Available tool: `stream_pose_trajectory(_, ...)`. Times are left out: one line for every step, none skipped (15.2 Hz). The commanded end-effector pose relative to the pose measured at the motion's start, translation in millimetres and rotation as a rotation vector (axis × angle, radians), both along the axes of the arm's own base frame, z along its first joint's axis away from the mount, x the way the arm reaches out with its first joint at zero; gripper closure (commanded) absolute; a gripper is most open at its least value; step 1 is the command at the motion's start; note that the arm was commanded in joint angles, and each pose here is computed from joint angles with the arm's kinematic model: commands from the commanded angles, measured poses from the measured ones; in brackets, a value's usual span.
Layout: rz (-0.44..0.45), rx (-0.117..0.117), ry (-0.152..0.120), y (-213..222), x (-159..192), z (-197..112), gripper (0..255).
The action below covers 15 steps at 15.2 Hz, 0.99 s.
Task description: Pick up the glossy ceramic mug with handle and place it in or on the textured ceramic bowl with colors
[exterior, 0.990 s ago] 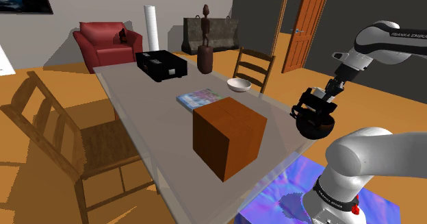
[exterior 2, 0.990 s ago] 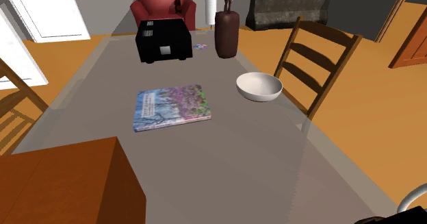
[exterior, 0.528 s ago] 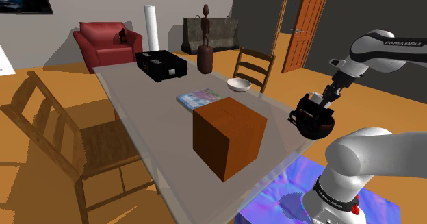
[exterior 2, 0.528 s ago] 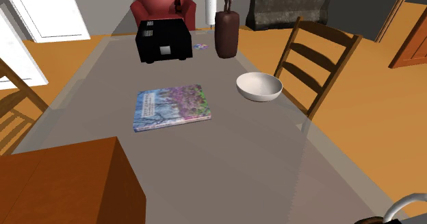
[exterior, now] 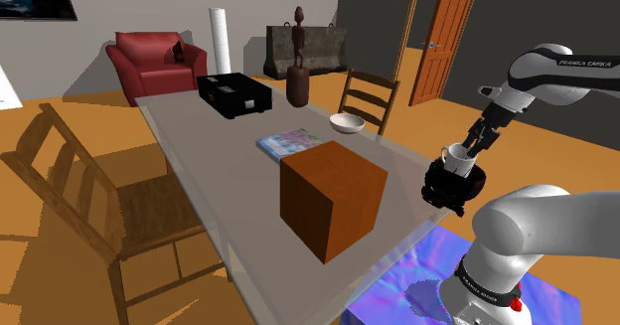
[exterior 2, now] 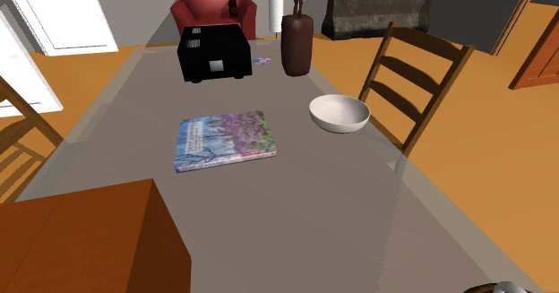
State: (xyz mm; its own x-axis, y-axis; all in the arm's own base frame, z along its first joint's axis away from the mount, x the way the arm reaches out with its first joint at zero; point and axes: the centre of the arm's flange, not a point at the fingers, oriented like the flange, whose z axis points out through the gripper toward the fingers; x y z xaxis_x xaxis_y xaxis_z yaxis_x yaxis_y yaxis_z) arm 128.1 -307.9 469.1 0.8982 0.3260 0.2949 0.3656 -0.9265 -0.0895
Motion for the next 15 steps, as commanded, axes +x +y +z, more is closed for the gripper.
stream_pose_trajectory(0.0, 0.0, 0.0, 0.0, 0.0, 0.0, 0)
stream_pose_trajectory(0.0, 0.0, 0.0, 0.0, 0.0, 0.0, 0)
stream_pose_trajectory(0.0, 0.0, 0.0, 0.0, 0.0, 0.0, 0)
stream_pose_trajectory(0.0, 0.0, 0.0, -2.5, -3.2, 12.6, 0)
stream_pose_trajectory(0.0, 0.0, 0.0, -5.0, -6.5, 25.2, 0)
stream_pose_trajectory(0.0, 0.0, 0.0, -7.5, -9.7, 37.7, 0)
stream_pose_trajectory(0.0, 0.0, 0.0, -9.4, -12.2, 47.6, 0)
stream_pose_trajectory(0.0, 0.0, 0.0, -9.4, -12.2, 47.6, 0)
stream_pose_trajectory(0.0, 0.0, 0.0, -9.4, -12.2, 47.6, 0)
stream_pose_trajectory(0.0, 0.0, 0.0, -9.4, -12.2, 47.6, 0)
stream_pose_trajectory(0.0, 0.0, 0.0, -9.4, -12.2, 47.6, 0)
stream_pose_trajectory(0.0, 0.0, 0.0, -9.4, -12.2, 47.6, 0)
stream_pose_trajectory(0.0, 0.0, 0.0, -9.4, -12.2, 47.6, 0)
stream_pose_trajectory(0.0, 0.0, 0.0, -9.4, -12.2, 47.6, 0)
stream_pose_trajectory(0.0, 0.0, 0.0, -9.4, -12.2, 47.6, 0)
